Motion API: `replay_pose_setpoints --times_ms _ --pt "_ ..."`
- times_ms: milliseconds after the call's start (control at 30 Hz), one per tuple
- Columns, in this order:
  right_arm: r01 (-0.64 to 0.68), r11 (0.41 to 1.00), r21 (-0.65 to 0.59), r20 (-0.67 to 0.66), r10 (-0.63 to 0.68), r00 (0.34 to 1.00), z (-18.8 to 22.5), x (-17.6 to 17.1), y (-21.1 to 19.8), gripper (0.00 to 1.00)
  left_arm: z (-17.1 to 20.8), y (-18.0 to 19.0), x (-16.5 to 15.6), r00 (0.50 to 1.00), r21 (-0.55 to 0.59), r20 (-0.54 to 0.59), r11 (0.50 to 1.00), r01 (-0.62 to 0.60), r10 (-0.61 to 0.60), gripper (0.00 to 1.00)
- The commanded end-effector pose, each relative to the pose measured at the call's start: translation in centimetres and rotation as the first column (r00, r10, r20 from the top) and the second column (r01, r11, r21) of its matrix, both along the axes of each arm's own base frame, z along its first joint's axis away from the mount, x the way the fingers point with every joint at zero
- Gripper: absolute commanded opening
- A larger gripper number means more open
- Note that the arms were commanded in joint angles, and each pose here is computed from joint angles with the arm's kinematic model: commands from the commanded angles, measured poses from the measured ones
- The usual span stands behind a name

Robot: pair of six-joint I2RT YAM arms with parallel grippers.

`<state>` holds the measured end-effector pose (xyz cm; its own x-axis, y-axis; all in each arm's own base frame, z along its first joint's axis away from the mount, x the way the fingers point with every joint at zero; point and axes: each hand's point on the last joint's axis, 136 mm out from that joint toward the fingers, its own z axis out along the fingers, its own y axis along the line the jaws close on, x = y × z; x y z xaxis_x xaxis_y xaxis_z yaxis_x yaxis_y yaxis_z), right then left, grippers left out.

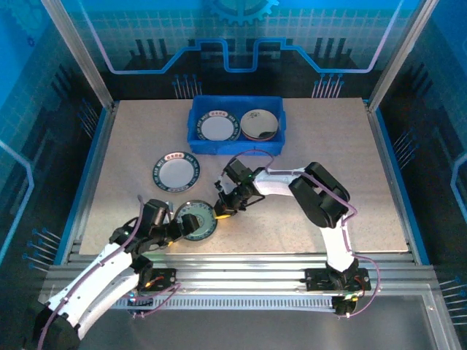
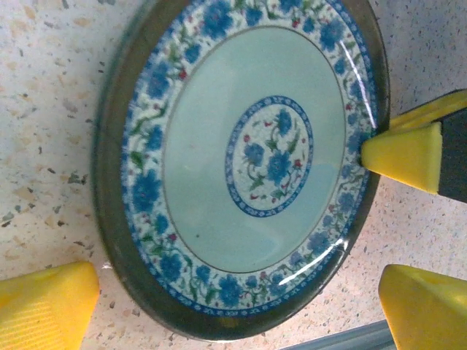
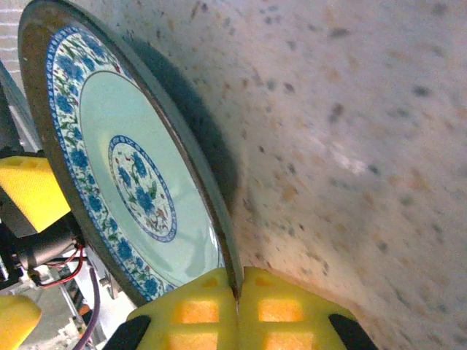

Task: Place the plates into the plastic bin on the countertop

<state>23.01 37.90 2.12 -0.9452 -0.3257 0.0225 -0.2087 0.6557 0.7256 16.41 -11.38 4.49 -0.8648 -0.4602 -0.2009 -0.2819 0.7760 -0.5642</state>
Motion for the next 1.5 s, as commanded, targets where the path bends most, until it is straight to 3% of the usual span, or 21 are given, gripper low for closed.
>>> replay_pose_setpoints --times_ms 0,133,400,500,567,633,667,867,900,1033,1133,1300,1467 --pt "0.065 0.996 0.066 -0.007 -0.065 0.998 2.2 0.9 -1.1 0.0 2.1 -0.4 1.8 0.996 0.005 0.092 1.0 0.014 -0.014 0.98" --pt "0.098 0.99 0.101 -0.007 -0.097 0.995 3.7 1.0 -2.5 0.0 3.4 -0.7 3.1 0.988 -0.017 0.154 1.0 0.001 0.002 0.91" --pt "0.113 0.976 0.184 -0.004 -0.114 0.993 6.2 0.5 -3.0 0.0 4.8 -1.8 5.2 0.982 -0.025 0.188 0.999 0.024 -0.019 0.63" --pt "0.119 0.969 0.216 -0.003 -0.121 0.993 7.1 0.5 -3.0 0.0 5.2 -2.0 5.7 0.98 -0.026 0.196 0.999 0.025 -0.019 0.47" --pt "0.121 0.966 0.227 0.0 -0.125 0.992 7.5 0.5 -3.0 0.0 5.6 -2.1 6.0 0.978 -0.028 0.207 0.999 0.03 -0.024 0.29" --pt "0.122 0.966 0.229 0.008 -0.127 0.992 7.9 0.5 -3.1 0.0 6.0 -2.1 6.1 0.976 -0.021 0.215 0.999 0.031 -0.026 0.04" --pt "0.124 0.966 0.227 0.012 -0.13 0.991 8.0 0.5 -3.2 0.0 6.2 -2.0 6.2 0.976 -0.016 0.216 0.999 0.028 -0.024 0.0" --pt "0.125 0.964 0.235 0.036 -0.137 0.99 8.8 0.6 -3.4 0.0 7.9 -2.2 6.9 0.963 -0.017 0.266 0.999 0.042 -0.036 0.0" --pt "0.129 0.964 0.232 0.044 -0.143 0.989 8.7 0.8 -3.5 0.04 8.4 -2.3 7.1 0.96 -0.021 0.278 0.999 0.042 -0.035 0.0" --pt "0.158 0.964 0.213 0.07 -0.176 0.982 8.4 1.5 -4.3 0.35 10.1 -2.8 8.3 0.944 -0.031 0.327 0.998 0.053 -0.04 0.0" --pt "0.225 0.952 0.21 0.08 -0.246 0.966 8.7 2.5 -5.8 0.48 11.4 -3.1 9.4 0.934 -0.025 0.356 0.999 0.049 -0.037 0.0" --pt "0.356 0.901 0.249 0.146 -0.399 0.905 11.4 4.5 -10.1 0.54 13.0 -3.7 11.4 0.919 -0.004 0.39 0.998 0.061 -0.054 0.0" --pt "0.502 0.831 0.238 0.265 -0.553 0.79 14.4 6.0 -16.0 0.55 14.8 -4.5 13.8 0.899 0.02 0.43 0.997 0.081 -0.081 0.0"
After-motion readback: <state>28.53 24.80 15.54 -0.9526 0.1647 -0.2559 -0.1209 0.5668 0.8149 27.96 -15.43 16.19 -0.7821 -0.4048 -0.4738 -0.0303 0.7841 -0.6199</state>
